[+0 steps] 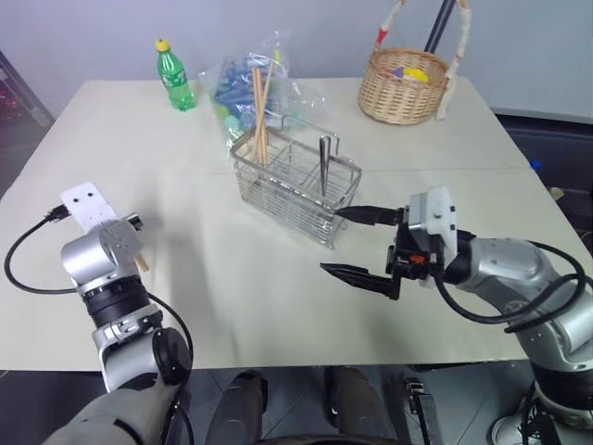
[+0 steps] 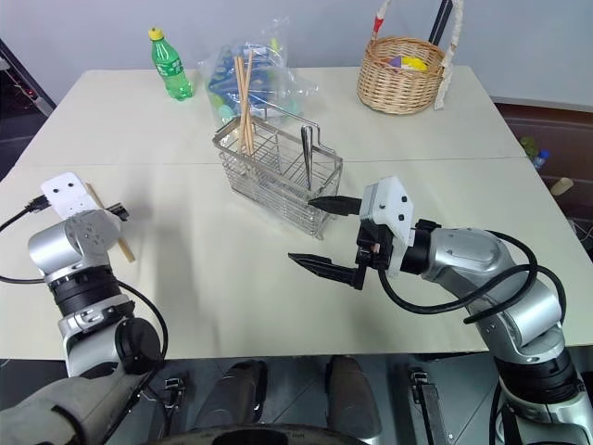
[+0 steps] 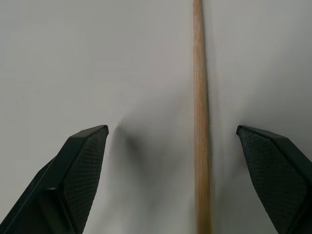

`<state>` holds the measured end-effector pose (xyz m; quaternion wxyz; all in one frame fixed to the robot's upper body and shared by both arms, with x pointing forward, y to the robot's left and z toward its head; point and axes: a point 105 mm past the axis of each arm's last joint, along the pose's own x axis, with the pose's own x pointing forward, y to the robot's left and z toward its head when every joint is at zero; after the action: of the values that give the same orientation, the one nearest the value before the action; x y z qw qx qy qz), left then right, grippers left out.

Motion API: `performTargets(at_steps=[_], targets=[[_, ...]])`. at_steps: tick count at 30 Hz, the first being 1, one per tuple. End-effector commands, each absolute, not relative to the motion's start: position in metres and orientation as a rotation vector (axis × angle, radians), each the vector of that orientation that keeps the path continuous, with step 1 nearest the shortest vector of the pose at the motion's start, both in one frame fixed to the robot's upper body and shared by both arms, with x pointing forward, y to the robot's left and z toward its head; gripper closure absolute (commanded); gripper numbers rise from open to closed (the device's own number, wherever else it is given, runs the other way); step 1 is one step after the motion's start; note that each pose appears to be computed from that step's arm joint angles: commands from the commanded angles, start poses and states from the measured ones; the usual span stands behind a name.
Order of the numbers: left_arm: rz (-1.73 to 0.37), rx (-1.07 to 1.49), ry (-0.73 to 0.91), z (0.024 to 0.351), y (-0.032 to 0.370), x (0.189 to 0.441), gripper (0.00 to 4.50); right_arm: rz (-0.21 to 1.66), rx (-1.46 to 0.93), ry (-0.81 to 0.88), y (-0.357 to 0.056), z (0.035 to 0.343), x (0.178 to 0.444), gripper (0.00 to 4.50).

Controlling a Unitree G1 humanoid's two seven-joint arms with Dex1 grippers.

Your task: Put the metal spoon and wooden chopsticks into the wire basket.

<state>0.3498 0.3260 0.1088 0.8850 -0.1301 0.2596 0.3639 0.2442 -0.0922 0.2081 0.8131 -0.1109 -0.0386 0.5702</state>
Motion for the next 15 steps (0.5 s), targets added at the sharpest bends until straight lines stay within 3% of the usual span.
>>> performTargets(at_steps=[1,4,7,13,15], targets=[[0.720,-0.322,0.602,0.0923,0.3262,0.3504,0.06,1.209,-0.248,-0.133,-0.0921,0.2183,0.2388,0.00],[0.705,-0.341,0.605,0.0902,0.3269,0.3510,0.06,1.202,-0.247,-0.135,-0.0923,0.2186,0.2389,0.00],[0.707,-0.344,0.603,0.0895,0.3285,0.3492,0.87,1.198,-0.247,-0.135,-0.0933,0.2186,0.2393,0.00],[0.713,-0.343,0.595,0.0906,0.3312,0.3459,3.83,1.195,-0.249,-0.138,-0.0942,0.2197,0.2420,0.00],[0.719,-0.337,0.590,0.0918,0.3329,0.3450,4.45,1.195,-0.249,-0.139,-0.0940,0.2198,0.2430,0.00]])
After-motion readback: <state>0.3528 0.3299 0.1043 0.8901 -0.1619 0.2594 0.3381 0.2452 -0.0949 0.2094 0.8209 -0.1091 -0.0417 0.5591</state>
